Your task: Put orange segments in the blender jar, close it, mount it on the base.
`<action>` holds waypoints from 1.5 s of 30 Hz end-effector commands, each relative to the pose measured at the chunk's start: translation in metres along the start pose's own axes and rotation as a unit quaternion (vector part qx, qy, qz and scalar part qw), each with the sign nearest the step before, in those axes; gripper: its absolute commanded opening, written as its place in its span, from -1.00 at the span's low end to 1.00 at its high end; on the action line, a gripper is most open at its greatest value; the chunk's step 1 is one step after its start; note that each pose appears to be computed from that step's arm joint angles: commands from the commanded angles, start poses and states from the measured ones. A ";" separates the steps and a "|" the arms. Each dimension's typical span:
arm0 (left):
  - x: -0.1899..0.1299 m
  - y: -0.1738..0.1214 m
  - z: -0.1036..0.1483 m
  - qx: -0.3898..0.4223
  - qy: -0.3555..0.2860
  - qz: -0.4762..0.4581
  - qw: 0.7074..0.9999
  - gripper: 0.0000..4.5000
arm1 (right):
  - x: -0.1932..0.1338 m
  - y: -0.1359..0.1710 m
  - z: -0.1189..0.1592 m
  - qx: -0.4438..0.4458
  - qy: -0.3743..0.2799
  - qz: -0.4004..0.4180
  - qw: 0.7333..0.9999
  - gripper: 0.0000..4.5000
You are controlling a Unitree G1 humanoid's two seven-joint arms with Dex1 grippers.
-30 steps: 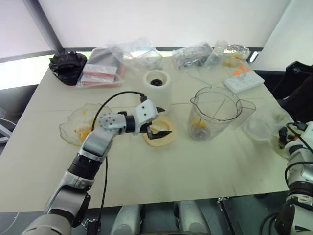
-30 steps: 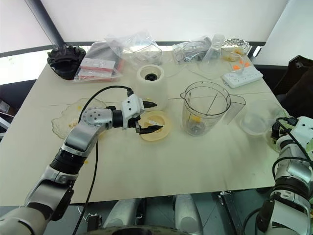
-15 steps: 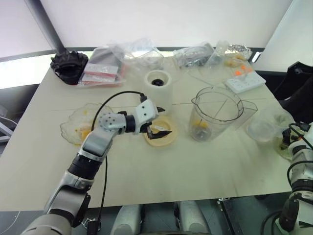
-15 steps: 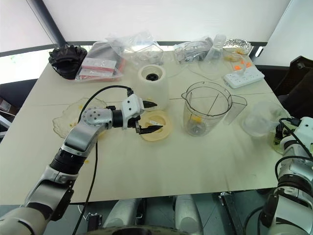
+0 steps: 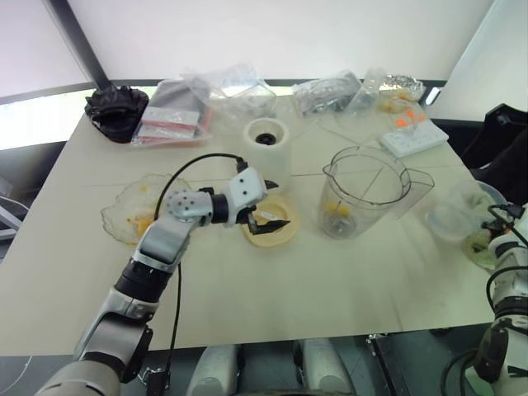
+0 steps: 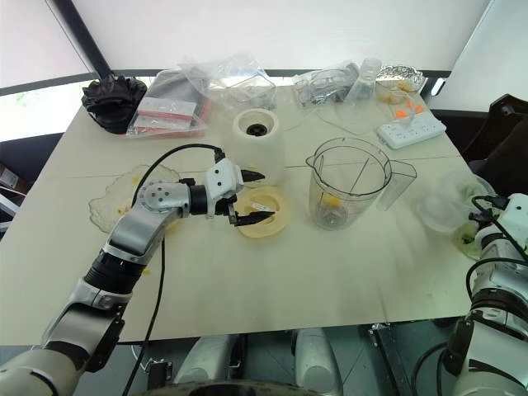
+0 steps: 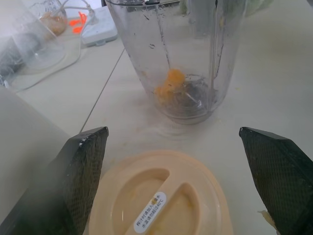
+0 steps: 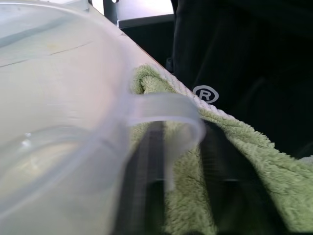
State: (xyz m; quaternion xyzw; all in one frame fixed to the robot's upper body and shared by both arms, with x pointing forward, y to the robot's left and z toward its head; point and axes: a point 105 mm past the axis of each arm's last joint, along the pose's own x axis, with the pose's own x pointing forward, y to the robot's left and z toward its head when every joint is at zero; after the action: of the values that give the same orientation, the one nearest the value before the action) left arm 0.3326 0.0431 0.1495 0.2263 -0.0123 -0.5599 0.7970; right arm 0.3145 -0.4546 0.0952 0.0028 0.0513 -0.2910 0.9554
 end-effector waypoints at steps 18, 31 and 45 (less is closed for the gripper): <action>0.001 0.002 0.012 0.023 -0.017 0.004 1.000 1.00 | -0.013 0.001 0.013 0.116 -0.060 -0.009 0.991 -0.97; 0.002 0.004 0.013 0.020 -0.022 0.011 0.999 1.00 | -0.029 0.022 0.047 0.227 -0.124 0.014 0.966 -0.97; -0.001 0.014 0.021 -0.002 -0.044 0.027 0.999 1.00 | -0.041 0.034 0.122 0.168 -0.173 0.064 0.968 -0.97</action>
State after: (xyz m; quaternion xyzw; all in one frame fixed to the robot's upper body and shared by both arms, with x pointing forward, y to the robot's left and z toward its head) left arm 0.3366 0.0397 0.1561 0.2077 -0.0257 -0.5522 0.8070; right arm 0.3130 -0.4131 0.1706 0.1478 -0.1034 -0.2549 0.9500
